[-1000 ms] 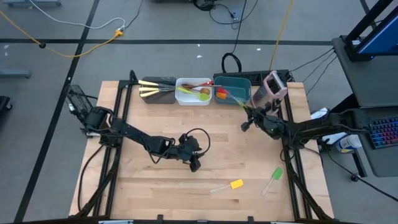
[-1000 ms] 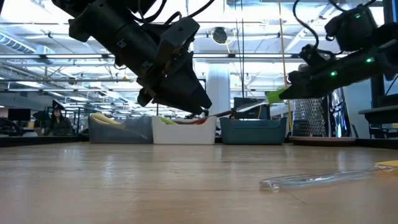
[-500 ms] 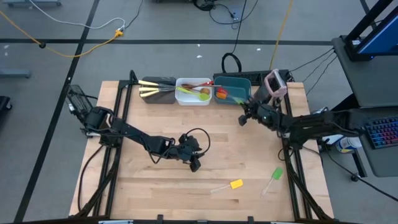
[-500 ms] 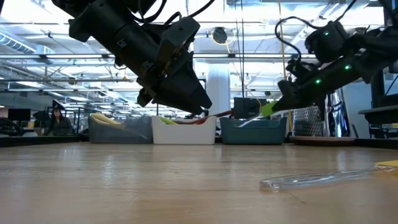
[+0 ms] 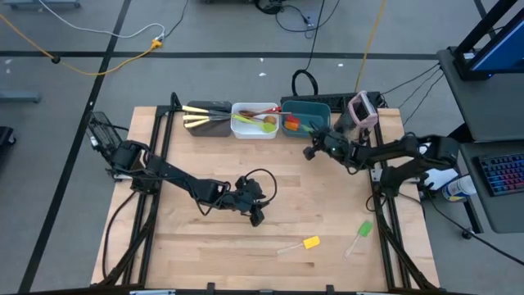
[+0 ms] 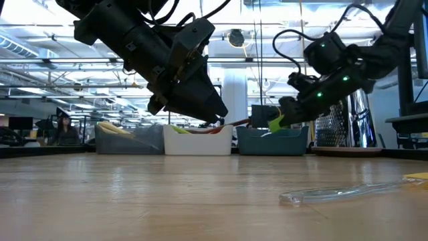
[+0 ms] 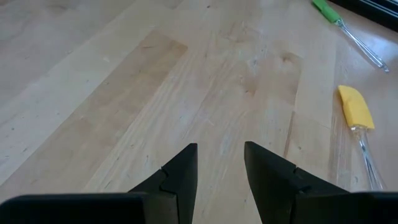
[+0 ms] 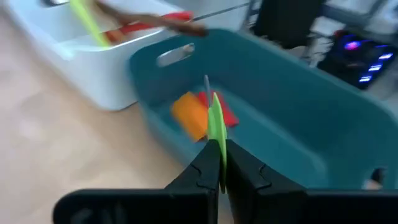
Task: Pick & Place Kitchen Items
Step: Put the right green spatula into the blue bin
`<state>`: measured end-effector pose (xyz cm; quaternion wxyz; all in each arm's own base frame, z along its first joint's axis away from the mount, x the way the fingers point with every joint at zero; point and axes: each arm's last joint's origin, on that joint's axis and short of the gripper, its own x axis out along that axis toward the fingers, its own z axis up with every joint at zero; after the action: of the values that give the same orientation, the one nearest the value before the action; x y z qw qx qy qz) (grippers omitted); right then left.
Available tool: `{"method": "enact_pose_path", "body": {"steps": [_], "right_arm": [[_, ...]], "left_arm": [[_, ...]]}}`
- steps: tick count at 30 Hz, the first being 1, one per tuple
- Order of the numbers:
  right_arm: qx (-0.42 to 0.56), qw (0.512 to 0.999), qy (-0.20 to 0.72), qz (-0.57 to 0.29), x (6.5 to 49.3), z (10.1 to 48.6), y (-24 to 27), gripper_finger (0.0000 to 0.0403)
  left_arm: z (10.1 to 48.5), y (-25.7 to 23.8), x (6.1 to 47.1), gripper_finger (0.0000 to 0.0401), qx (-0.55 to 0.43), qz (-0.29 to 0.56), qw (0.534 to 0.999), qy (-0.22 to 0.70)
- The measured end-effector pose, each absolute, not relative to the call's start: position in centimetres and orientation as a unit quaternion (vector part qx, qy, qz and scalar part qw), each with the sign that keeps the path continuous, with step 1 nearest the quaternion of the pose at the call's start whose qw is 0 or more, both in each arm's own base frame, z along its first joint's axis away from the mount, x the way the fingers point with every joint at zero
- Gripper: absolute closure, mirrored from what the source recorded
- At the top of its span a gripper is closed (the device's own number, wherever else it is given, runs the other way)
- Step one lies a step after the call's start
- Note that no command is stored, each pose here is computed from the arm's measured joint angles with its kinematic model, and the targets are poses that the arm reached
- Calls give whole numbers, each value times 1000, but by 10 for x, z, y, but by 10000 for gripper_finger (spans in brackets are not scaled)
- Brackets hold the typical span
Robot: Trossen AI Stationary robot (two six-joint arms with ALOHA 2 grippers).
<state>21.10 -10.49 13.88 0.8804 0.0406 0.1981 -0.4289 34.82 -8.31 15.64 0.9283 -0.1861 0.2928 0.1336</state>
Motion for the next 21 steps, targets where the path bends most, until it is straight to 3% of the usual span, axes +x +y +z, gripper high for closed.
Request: {"method": "enact_pose_path", "body": {"steps": [5,21], "right_arm": [[24,854,195,-483,212,135,-109,377],[-8,860,212,-464,213,135,-110,301]], "left_arm": [[156,-83,348,265,-186,133,928,293],[156,-83,348,265,-186,134,928,292]]}}
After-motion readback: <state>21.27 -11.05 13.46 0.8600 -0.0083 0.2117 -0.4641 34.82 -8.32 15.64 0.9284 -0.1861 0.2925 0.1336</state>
